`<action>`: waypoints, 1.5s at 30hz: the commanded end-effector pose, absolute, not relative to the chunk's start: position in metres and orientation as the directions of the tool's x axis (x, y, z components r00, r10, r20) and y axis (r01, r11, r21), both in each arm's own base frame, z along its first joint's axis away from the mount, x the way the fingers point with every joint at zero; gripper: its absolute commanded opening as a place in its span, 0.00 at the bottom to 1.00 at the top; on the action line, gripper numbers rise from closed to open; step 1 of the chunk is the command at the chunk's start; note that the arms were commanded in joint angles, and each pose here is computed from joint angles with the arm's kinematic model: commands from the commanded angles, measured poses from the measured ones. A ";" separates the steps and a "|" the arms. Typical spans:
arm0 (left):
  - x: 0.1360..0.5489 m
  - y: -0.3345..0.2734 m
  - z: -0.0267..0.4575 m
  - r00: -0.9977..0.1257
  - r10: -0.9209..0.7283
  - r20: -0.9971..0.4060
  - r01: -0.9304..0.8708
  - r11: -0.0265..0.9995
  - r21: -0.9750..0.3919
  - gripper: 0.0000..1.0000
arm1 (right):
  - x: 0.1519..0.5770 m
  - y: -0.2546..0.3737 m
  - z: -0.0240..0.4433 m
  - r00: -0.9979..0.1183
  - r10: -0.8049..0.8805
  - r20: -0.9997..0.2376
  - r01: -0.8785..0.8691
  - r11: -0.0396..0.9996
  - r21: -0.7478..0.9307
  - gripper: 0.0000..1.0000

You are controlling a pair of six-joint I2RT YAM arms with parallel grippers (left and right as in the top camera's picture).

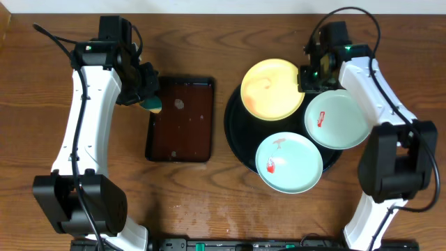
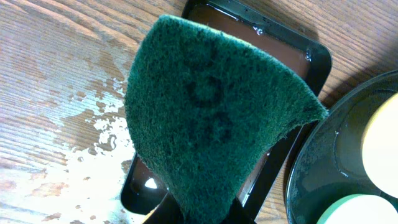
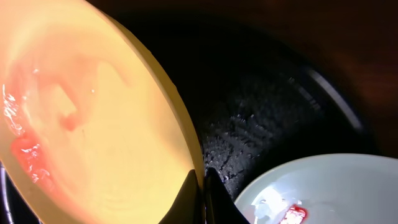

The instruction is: Clean dirty plates on tray and stack at the side

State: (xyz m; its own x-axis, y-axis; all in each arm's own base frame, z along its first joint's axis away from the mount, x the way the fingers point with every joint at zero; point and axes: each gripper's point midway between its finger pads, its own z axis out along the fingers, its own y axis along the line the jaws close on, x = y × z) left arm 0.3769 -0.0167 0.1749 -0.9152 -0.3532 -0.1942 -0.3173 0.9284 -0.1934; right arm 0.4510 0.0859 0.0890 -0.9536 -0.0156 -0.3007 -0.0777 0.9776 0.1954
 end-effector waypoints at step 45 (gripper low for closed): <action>0.376 0.016 0.173 -0.898 -0.357 -0.256 -0.364 0.931 -0.022 0.08 | 0.434 0.268 0.146 -0.783 -0.162 -0.601 -0.219 0.975 0.022 0.01</action>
